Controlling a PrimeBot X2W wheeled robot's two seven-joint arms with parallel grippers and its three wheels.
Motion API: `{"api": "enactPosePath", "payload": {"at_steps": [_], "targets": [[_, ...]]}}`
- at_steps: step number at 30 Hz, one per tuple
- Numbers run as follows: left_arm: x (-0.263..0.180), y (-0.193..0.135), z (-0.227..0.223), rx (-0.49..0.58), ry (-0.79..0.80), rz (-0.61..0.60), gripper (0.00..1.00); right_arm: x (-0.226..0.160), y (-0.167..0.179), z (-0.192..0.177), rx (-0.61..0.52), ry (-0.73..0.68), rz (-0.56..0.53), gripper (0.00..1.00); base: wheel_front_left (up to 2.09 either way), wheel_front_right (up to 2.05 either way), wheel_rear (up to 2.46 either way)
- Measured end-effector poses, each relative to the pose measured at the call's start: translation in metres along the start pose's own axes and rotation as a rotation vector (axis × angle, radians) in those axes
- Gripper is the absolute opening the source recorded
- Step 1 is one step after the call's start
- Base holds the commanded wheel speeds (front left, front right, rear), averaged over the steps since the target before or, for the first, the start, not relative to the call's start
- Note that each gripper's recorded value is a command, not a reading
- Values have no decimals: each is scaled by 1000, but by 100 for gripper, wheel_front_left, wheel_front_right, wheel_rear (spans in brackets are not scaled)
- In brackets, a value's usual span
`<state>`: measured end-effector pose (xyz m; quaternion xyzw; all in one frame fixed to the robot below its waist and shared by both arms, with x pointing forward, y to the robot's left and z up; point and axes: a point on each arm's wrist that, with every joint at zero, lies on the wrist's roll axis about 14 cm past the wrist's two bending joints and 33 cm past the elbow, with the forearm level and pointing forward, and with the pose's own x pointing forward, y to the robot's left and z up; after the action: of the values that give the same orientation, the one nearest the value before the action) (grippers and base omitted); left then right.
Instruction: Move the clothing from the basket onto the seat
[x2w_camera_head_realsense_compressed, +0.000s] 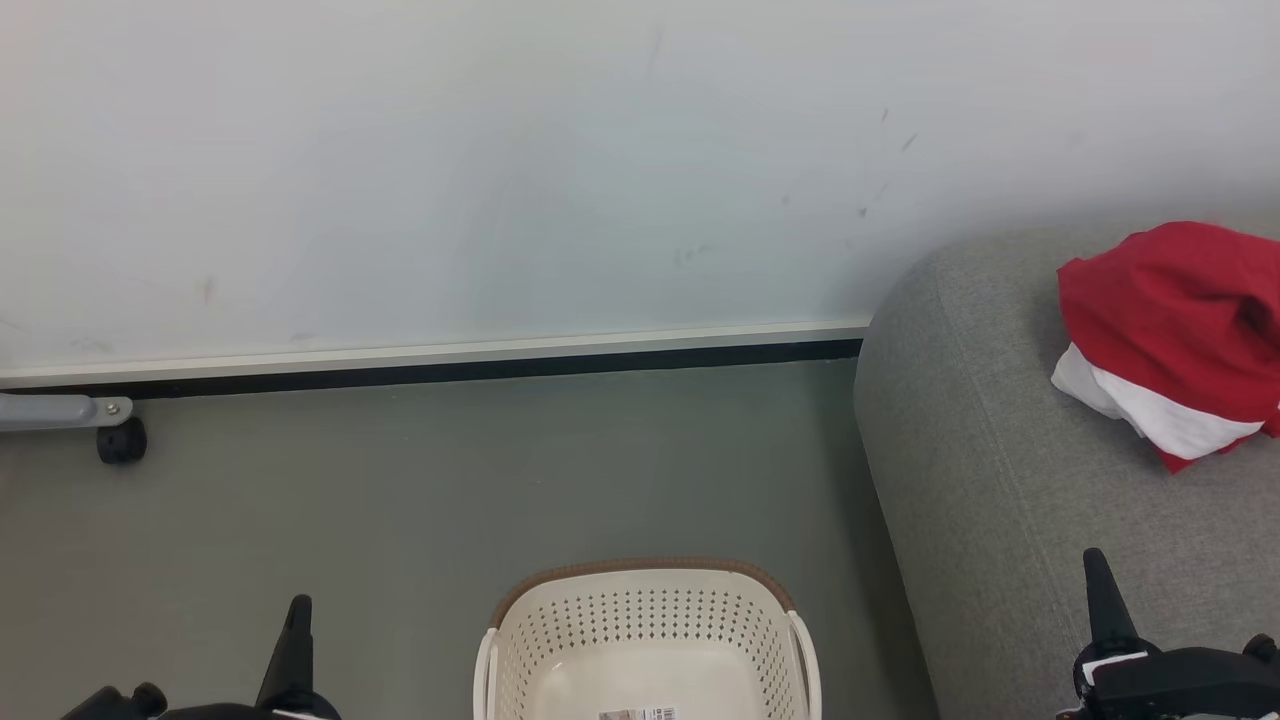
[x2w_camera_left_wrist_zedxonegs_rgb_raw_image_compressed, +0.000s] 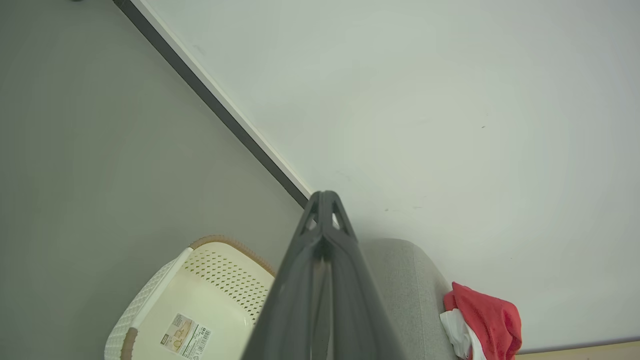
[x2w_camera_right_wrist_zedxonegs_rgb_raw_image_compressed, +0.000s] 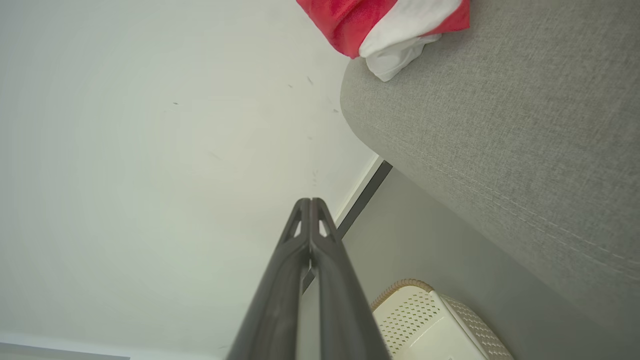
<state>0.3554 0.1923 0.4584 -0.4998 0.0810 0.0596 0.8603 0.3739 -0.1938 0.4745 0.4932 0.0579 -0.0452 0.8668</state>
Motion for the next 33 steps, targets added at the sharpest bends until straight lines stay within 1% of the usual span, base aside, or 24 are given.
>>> {"api": "enactPosePath", "payload": {"at_steps": [10, 19, 33], "targets": [[5, -4, 2, -140, 8, -21, 0, 0, -4, 2, 148, 5, -4, 0, 0, 0, 0], [9, -7, 3, -269, 15, -39, 0, 3, -1, 6, 279, 3, 15, 0, 0, 0, 0], [16, -18, 10, -463, 12, -100, 0, 4, -2, 11, 485, -8, 41, 0, 0, 0, 0]]}}
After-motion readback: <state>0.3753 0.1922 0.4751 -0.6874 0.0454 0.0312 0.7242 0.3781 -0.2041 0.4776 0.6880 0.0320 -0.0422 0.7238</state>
